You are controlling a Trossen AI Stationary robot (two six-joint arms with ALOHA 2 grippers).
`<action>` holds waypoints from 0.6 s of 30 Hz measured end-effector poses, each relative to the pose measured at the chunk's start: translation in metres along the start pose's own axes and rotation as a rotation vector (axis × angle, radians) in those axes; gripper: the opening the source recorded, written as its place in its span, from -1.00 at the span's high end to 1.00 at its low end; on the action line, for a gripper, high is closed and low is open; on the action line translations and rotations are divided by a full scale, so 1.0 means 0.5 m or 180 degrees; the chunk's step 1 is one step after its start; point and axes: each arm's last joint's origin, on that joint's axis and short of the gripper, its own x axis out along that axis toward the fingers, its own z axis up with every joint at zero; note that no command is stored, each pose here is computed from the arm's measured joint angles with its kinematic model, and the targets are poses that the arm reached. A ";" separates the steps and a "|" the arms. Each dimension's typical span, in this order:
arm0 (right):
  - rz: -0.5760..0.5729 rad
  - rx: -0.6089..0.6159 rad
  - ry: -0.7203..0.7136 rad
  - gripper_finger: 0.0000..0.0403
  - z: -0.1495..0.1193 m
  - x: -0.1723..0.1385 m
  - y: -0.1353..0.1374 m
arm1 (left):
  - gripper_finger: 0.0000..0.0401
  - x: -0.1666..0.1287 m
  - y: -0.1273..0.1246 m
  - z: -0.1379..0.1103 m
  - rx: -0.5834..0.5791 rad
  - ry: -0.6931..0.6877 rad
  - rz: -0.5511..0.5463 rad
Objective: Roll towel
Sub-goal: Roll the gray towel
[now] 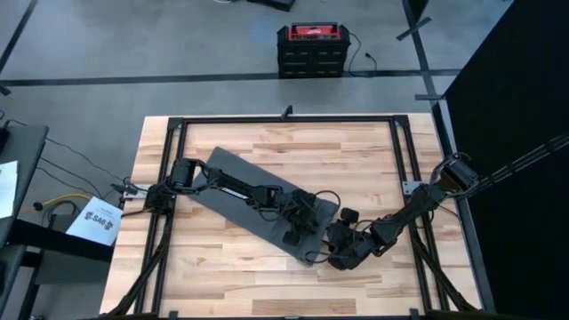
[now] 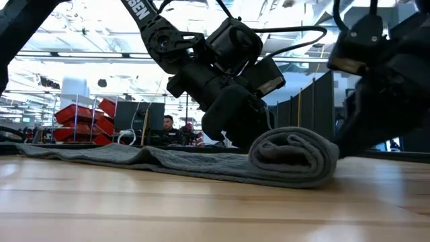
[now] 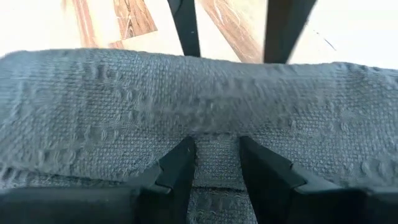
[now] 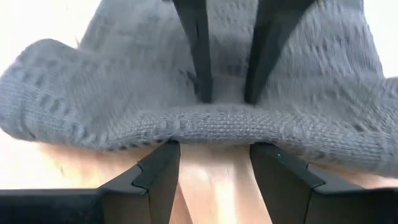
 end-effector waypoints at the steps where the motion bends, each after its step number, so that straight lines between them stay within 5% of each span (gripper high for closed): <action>1: -0.0009 0.0016 0.0042 0.08 -0.005 -0.002 0.000 | 0.41 0.000 0.000 0.000 0.0000 0.0000 -0.0001; 18: -0.0125 0.0089 0.0066 0.08 -0.016 0.044 -0.003 | 0.41 0.000 0.000 0.001 -0.0021 -0.0007 -0.0010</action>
